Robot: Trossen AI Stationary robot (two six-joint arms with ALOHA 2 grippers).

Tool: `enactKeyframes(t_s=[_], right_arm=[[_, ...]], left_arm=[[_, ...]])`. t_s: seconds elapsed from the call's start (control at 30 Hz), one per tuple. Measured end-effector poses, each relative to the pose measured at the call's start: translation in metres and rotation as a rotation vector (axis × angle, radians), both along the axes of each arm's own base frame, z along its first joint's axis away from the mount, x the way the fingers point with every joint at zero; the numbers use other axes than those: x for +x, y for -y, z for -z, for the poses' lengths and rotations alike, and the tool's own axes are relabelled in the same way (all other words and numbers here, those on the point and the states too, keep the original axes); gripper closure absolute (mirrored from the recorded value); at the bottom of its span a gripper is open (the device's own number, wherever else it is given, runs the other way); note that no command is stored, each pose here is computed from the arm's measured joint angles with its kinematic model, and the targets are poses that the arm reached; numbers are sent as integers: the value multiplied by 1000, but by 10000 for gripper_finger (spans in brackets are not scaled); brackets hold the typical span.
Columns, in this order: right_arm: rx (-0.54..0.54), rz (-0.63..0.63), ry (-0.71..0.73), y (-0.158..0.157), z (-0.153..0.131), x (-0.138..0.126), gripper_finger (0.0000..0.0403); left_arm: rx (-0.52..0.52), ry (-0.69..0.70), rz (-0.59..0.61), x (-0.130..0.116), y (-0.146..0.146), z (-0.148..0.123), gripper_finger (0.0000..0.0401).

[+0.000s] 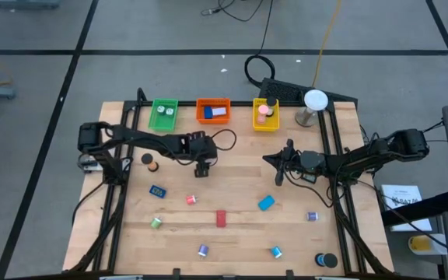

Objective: Pick & Place Office items
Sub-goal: Put the top red digital clock into the orange bin

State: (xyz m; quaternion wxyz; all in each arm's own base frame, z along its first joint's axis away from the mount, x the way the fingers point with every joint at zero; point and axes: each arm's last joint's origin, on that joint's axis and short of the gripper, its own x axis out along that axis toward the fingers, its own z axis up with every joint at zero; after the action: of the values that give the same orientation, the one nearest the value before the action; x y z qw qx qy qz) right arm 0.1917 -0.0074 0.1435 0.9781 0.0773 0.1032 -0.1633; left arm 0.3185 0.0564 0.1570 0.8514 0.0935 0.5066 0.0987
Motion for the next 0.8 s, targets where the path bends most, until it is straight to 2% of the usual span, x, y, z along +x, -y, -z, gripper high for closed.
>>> enactKeyframes(t_s=[0.17,0.33,0.53,0.8], right_arm=[[0,0,0,0,0,0,399],[0,0,0,0,0,0,399],[0,0,-1,0,0,0,399],[0,0,-5,0,0,0,399]], left_arm=[[-35,20,-10,-4,-8,-8,132],[-119,-17,-18,-5,-21,7,137],[-144,-46,8,-4,-27,18,139],[-132,-27,32,-3,-27,15,148]])
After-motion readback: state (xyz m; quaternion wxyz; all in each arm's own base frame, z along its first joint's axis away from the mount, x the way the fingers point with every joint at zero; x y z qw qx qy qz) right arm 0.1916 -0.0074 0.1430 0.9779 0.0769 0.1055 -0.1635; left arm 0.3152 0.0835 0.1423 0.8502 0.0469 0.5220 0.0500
